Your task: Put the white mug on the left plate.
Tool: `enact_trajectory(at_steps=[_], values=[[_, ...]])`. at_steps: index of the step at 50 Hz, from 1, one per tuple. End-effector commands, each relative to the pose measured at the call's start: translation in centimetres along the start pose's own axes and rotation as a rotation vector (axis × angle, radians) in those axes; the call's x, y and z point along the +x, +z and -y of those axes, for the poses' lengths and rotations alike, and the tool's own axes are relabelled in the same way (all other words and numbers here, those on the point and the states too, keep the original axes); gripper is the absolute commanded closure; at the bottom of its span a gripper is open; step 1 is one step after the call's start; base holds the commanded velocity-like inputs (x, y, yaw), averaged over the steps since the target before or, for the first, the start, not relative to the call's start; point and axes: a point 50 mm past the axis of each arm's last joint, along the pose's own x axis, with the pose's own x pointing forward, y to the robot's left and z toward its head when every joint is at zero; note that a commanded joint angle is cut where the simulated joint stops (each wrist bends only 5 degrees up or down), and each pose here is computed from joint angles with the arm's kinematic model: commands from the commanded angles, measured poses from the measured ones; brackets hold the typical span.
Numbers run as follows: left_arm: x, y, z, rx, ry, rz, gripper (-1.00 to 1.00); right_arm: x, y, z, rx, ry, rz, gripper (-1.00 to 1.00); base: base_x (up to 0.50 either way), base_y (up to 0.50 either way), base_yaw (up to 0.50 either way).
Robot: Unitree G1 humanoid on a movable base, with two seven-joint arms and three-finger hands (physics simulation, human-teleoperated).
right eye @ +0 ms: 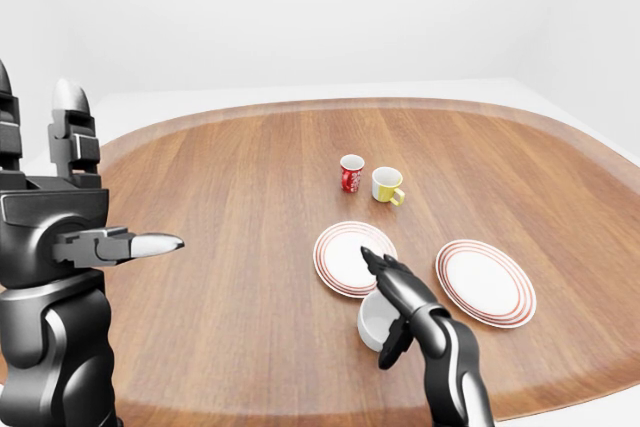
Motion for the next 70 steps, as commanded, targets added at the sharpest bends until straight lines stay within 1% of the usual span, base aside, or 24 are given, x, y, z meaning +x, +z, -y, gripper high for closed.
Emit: enact_trajectory(at_steps=[1,13,30,45,46,47,48,55,67,70], values=[[0.0,0.1,0.0,-0.002,0.0,0.005,-1.0,0.5,0.0,0.1,-0.017,0.009,0.0,-1.0,0.0,0.0,0.0],[0.0,0.1,0.0,-0.002,0.001,0.004,-1.0,1.0,0.1,0.1,-0.026,0.015,0.004,-1.0,0.0,0.0,0.0],[0.0,0.0,0.0,0.0,-0.002,-0.003,-1.0,2.0,-0.3,-0.9,-0.044,0.041,0.001,-1.0,0.0,0.0,0.0],[-0.1,-0.2,0.0,0.003,-0.002,-0.01,-1.0,2.1,-1.2,-1.6,-0.082,0.064,-0.023,-1.0,0.0,0.0,0.0],[-0.1,-0.2,0.0,0.003,-0.002,-0.01,-1.0,2.0,-1.3,-1.7,-0.086,0.066,-0.027,-0.59,0.0,0.0,0.0],[-0.1,-0.2,0.0,0.003,-0.003,-0.011,-1.0,2.0,-1.3,-1.5,-0.087,0.058,-0.027,0.97,0.0,0.0,0.0],[-0.1,-0.2,0.0,0.003,-0.003,-0.012,-1.0,2.0,-1.2,-1.4,-0.081,0.052,-0.023,1.0,0.0,0.0,0.0],[0.0,-0.2,0.0,0.004,-0.001,-0.008,-1.0,1.6,-0.6,-1.4,-0.056,0.077,0.011,1.0,0.0,0.0,0.0],[-0.1,-0.3,0.0,0.006,-0.002,-0.016,-1.0,1.4,0.3,-1.0,-0.031,0.085,0.049,1.0,0.0,0.0,0.0],[-0.1,-0.4,0.0,0.007,-0.003,-0.018,-1.0,1.3,0.8,-0.4,-0.022,0.056,0.064,1.0,0.0,0.0,0.0]])
